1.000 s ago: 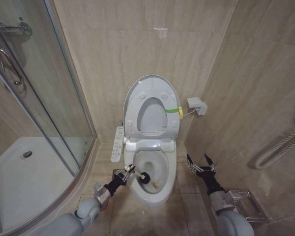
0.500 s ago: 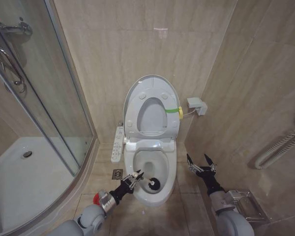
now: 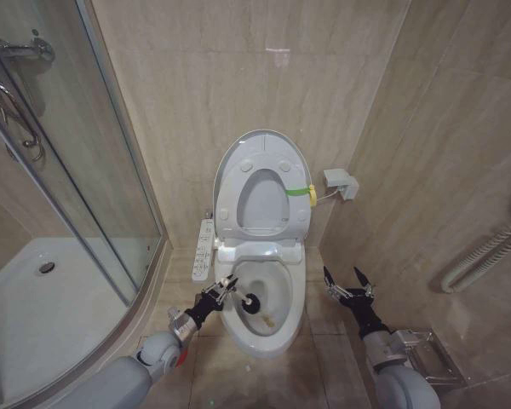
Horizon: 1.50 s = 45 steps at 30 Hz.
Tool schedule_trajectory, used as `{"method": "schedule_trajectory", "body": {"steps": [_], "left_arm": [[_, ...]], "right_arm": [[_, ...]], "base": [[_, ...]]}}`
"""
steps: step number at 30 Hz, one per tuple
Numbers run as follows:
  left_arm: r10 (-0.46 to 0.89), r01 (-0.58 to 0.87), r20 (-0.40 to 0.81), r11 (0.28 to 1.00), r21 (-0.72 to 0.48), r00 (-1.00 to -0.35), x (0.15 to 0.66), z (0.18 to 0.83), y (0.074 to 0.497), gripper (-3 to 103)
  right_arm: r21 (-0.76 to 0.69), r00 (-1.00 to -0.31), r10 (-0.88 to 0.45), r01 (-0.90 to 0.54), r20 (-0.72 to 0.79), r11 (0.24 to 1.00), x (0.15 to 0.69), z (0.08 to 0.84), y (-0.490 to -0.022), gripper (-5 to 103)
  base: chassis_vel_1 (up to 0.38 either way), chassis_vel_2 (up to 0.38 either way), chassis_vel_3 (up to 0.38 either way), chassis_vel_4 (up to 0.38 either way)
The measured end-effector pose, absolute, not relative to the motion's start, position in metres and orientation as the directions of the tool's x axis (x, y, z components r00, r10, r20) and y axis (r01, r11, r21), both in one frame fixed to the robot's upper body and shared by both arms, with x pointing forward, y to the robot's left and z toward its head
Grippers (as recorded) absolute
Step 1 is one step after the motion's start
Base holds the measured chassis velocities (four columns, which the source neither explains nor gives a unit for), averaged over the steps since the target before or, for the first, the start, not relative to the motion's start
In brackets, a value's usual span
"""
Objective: Open the toilet lid, clean the toilet bowl with a toilet brush, close the toilet lid, and flush.
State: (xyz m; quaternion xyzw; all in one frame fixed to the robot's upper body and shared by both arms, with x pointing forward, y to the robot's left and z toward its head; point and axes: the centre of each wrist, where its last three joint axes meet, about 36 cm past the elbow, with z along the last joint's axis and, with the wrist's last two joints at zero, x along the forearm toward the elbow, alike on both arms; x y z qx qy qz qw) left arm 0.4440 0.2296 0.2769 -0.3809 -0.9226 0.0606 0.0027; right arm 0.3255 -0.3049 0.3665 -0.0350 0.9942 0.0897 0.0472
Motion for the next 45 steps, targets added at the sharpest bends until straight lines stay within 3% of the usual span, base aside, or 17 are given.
{"method": "schedule_trajectory", "body": {"steps": [6,10,25,35,40,45], "left_arm": [[0.739,0.733,-0.028,0.662,-0.159,-0.673,0.4,0.282,0.22,22],[0.751,0.744,0.012,0.657,-0.126,-0.661,0.387,0.272,0.23,22],[0.647,0.643,0.039,0.762,-0.078,-0.762,0.445,0.263,0.264,22],[0.719,0.712,0.015,0.691,-0.122,-0.695,0.399,0.284,0.238,22],[0.74,0.732,0.072,0.673,-0.107,-0.669,0.358,0.273,0.258,22],[0.729,0.723,0.091,0.685,-0.092,-0.679,0.358,0.266,0.273,22]], "right_arm": [[0.175,-0.993,-0.061,-0.078,-0.1,0.981,0.326,0.367,-0.305,100],[0.175,-0.993,-0.061,-0.078,-0.1,0.981,0.326,0.367,-0.305,100],[0.175,-0.993,-0.061,-0.078,-0.1,0.981,0.325,0.367,-0.305,100],[0.175,-0.993,-0.061,-0.078,-0.1,0.981,0.325,0.367,-0.305,100],[0.175,-0.993,-0.061,-0.078,-0.1,0.981,0.325,0.367,-0.305,100],[0.175,-0.993,-0.061,-0.078,-0.1,0.981,0.326,0.367,-0.305,100]], "base": [[0.0,0.0,0.0,0.0],[0.0,0.0,0.0,0.0],[0.0,0.0,0.0,0.0],[0.0,0.0,0.0,0.0],[0.0,0.0,0.0,0.0],[0.0,0.0,0.0,0.0]]}}
